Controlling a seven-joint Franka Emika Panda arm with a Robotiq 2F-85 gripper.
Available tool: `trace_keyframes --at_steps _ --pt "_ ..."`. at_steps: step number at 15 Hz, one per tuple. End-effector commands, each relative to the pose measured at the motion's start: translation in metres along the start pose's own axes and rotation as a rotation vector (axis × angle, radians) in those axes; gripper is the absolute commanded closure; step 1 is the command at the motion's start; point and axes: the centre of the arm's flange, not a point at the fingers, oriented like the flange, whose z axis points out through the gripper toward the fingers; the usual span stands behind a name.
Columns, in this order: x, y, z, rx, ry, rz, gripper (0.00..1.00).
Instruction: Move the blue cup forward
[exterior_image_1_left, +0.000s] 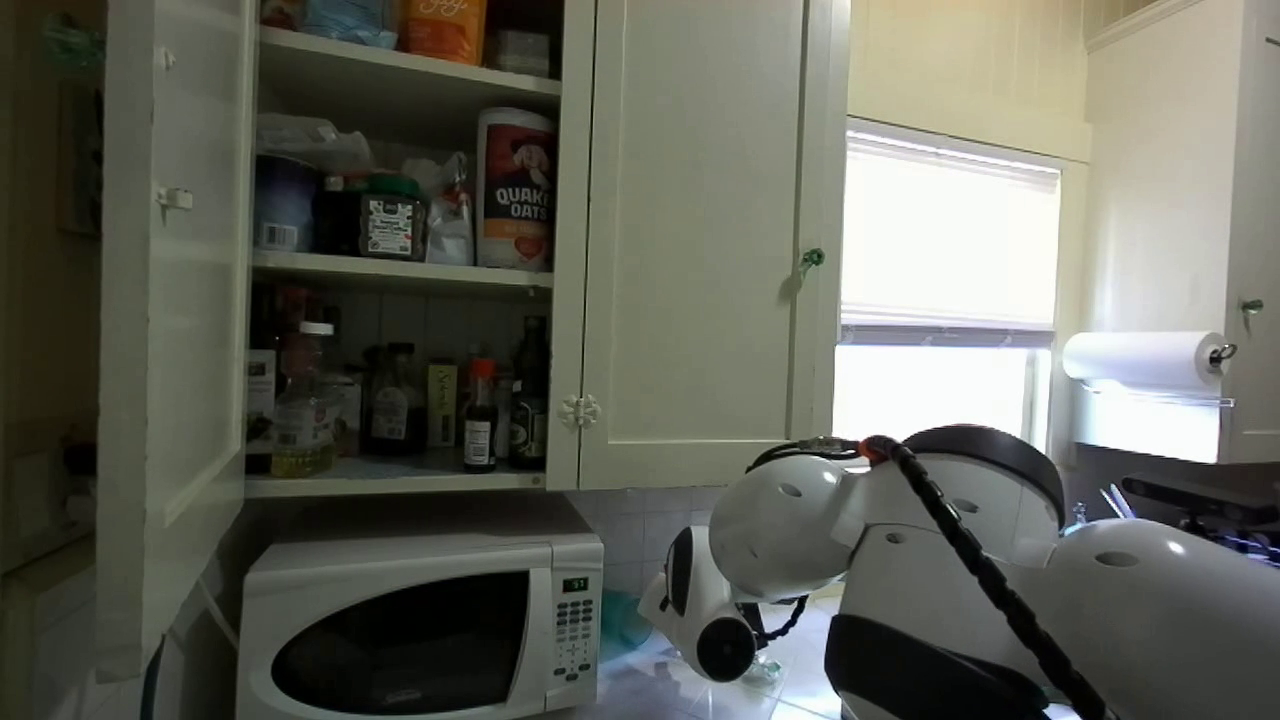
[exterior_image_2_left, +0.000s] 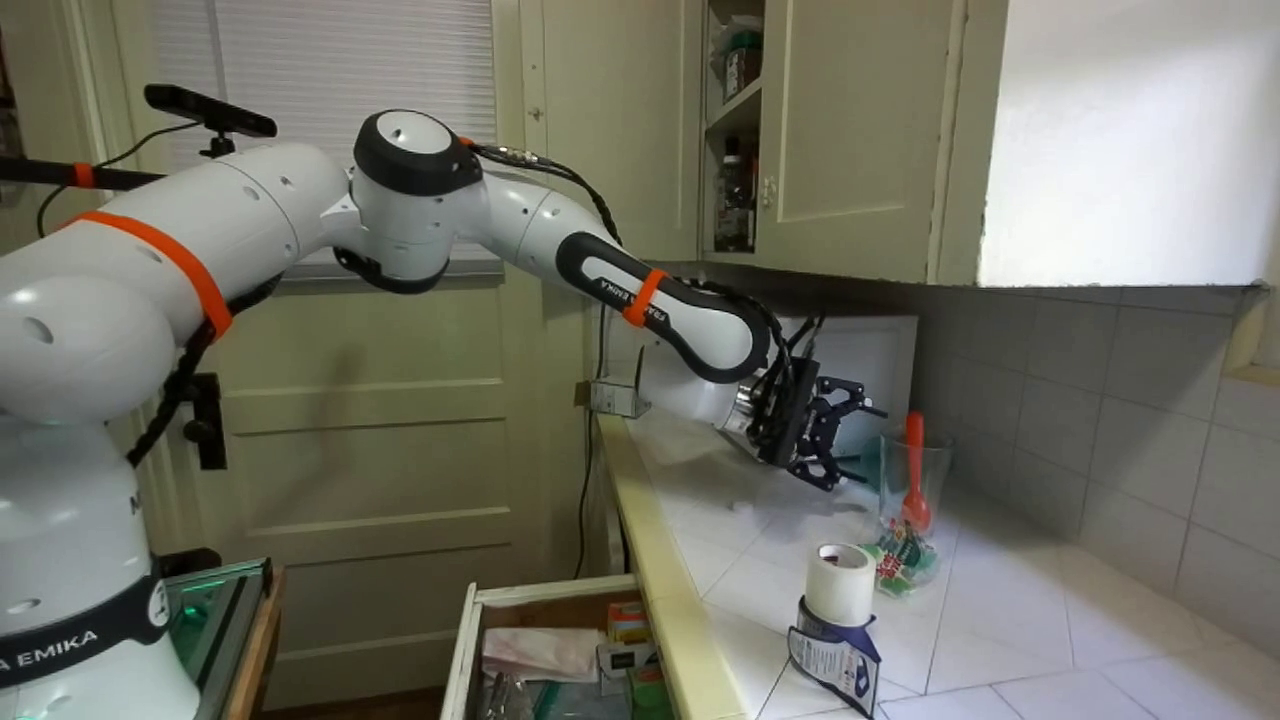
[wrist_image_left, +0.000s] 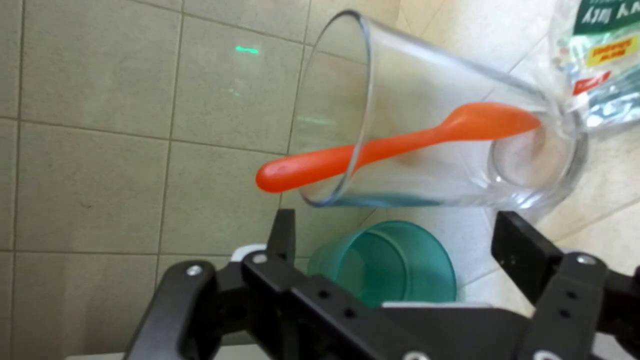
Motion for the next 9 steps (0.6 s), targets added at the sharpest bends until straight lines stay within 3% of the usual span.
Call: trace_keyframes --at_steps 1,5,9 --pt "0.013 0.009 -0.003 -0.007 0.020 -0.005 0.00" --pt "0.014 0.008 -0.006 -0.015 0.023 0.000 0.00" --pt "0.026 0.018 0.018 -0.051 0.087 -0.001 0.00"
